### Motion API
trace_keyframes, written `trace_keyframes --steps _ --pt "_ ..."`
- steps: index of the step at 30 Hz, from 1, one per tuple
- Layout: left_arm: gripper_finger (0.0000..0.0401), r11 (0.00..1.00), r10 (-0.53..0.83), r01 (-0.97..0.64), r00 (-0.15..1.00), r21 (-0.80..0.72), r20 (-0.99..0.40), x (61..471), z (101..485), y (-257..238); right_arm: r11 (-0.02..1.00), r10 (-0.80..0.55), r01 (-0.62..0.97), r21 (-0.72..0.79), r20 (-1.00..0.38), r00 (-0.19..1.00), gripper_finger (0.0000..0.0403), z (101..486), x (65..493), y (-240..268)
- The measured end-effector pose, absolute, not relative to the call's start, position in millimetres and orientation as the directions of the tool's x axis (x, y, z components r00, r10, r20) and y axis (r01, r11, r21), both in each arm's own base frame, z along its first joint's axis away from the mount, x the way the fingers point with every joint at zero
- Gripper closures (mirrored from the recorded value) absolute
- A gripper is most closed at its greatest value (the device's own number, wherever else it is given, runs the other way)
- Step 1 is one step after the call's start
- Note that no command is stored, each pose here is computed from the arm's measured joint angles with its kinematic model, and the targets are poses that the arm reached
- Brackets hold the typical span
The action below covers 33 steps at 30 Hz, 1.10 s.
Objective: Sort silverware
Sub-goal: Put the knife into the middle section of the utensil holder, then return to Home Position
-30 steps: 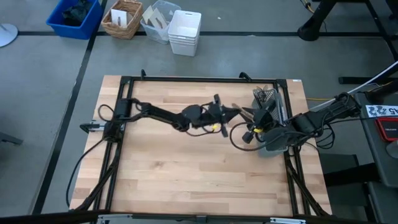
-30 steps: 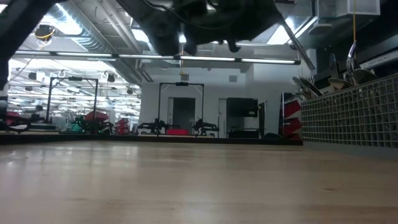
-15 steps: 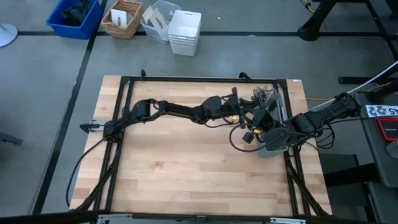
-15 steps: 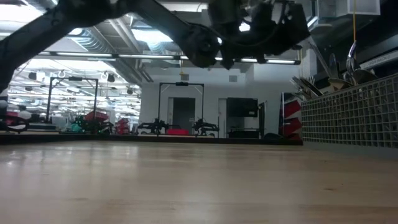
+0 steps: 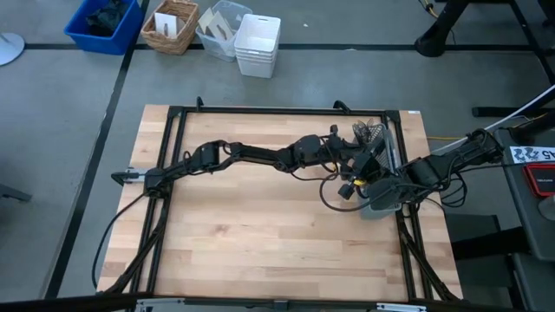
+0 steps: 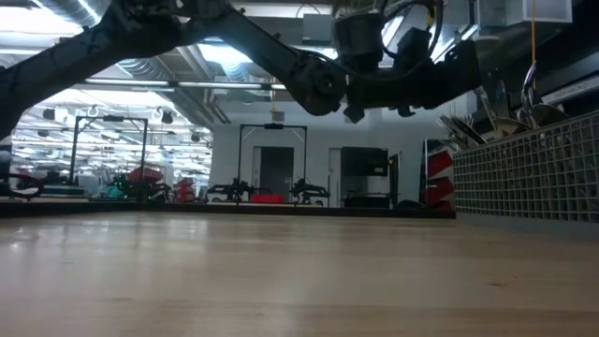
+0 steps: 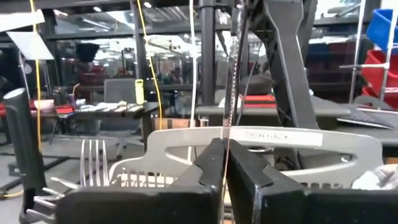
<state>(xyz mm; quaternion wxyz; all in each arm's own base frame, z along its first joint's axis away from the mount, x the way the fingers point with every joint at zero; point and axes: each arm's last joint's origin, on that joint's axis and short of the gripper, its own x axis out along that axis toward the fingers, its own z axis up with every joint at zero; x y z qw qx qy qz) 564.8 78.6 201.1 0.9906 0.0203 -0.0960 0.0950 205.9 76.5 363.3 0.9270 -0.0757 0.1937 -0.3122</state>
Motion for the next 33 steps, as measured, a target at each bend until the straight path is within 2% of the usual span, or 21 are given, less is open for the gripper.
trace_keyframes --steps 14,19,23,25,29,33 --pt "0.0353 0.979 0.187 -0.197 0.968 0.043 0.166 565.3 198.6 78.7 0.794 -0.607 0.55 -0.258 -0.31 0.731 0.0297 363.6 206.1 76.6" --pt "0.0332 0.982 0.187 -0.187 0.968 -0.016 0.168 564.0 204.6 78.6 0.795 -0.607 0.548 -0.261 -0.31 0.732 0.0297 364.1 205.4 76.2" --pt "0.0325 0.982 0.188 -0.185 0.971 -0.034 0.146 554.1 245.5 77.2 0.82 -0.571 0.508 -0.262 -0.324 0.754 0.0297 374.6 197.4 73.0" --pt "0.0327 0.982 0.191 -0.19 0.979 -0.009 0.067 544.4 269.8 76.8 0.852 -0.524 0.475 -0.222 -0.338 0.782 0.0297 387.3 187.8 69.1" --pt "0.0334 0.978 0.196 -0.179 0.965 0.106 -0.176 513.4 309.8 76.2 0.887 -0.462 0.434 -0.159 -0.339 0.82 0.0297 405.6 160.7 56.5" --pt "0.0336 0.978 0.194 -0.168 0.947 0.123 -0.256 470.9 350.2 70.4 0.883 -0.466 0.448 -0.138 -0.35 0.812 0.0297 403.2 132.5 42.1"
